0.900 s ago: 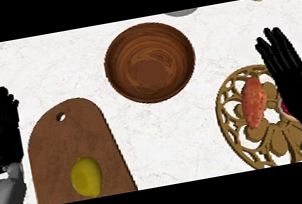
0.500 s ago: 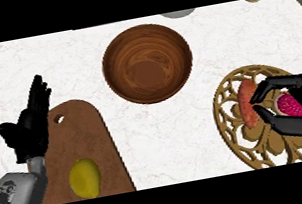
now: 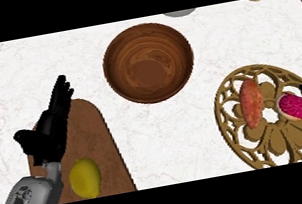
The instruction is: Pick the cupcake from the placemat and place it in the bowl
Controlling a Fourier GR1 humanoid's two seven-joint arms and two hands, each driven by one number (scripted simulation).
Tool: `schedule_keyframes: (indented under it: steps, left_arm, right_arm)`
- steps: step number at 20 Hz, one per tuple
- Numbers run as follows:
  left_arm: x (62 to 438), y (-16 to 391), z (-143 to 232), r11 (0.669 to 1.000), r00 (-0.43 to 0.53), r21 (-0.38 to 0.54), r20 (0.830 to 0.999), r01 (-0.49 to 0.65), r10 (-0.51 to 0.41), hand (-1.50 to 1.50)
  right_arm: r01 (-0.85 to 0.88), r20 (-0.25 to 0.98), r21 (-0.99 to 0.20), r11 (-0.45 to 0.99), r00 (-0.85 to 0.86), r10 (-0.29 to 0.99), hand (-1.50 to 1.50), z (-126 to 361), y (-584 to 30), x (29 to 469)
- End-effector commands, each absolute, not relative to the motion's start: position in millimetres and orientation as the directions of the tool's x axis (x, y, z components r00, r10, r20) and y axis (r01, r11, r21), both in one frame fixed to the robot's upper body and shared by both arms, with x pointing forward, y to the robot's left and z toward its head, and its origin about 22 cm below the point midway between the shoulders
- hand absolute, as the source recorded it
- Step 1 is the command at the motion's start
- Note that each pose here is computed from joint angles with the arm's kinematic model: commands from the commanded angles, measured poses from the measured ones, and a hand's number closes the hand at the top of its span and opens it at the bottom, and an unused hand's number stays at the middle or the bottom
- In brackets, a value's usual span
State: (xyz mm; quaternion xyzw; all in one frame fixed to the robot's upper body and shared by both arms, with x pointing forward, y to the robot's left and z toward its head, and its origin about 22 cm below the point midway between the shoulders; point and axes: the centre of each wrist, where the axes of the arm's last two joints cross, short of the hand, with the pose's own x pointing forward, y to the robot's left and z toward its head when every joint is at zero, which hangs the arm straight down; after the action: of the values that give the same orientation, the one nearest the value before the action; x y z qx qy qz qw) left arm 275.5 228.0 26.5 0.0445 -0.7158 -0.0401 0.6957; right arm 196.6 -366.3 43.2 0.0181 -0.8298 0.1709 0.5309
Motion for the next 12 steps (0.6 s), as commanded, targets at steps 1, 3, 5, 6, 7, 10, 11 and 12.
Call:
schedule_keyframes:
  steps: [1,3,5,6,7,10,11,12]
  left_arm:
    - [269,214,29,0.993,-0.010,0.120,0.993,0.006,-0.120,0.00]
    - [273,218,27,0.994,-0.005,0.109,0.994,0.020,-0.109,0.00]
    - [260,226,18,0.995,-0.029,0.103,0.994,0.013,-0.103,0.00]
    - [279,218,24,0.993,-0.029,0.116,0.993,0.016,-0.116,0.00]
    - [269,232,32,0.994,-0.010,0.101,0.995,0.028,-0.101,0.00]
    - [252,230,10,0.992,-0.025,0.123,0.992,0.015,-0.122,0.00]
    - [266,224,30,0.994,-0.022,0.107,0.994,0.033,-0.106,0.00]
    - [280,207,32,0.995,-0.049,0.103,0.994,0.017,-0.102,0.00]
  right_arm:
    - [-0.176,0.841,-0.321,0.931,-0.505,0.195,-1.50,73,-377,175]
    - [-0.105,0.818,-0.387,0.916,-0.497,0.289,-1.50,110,-393,182]
    - [-0.055,0.817,-0.451,0.891,-0.428,0.387,-1.50,118,-398,184]
    - [-0.069,0.811,-0.479,0.875,-0.416,0.411,-1.50,130,-405,189]
    - [-0.079,0.820,-0.477,0.876,-0.400,0.410,-1.50,141,-410,187]
    - [-0.135,0.827,-0.520,0.844,-0.328,0.457,-1.50,160,-399,192]
    - [-0.150,0.840,-0.513,0.845,-0.293,0.457,-1.50,168,-406,203]
    - [-0.197,0.838,-0.532,0.824,-0.266,0.477,-1.50,161,-390,207]
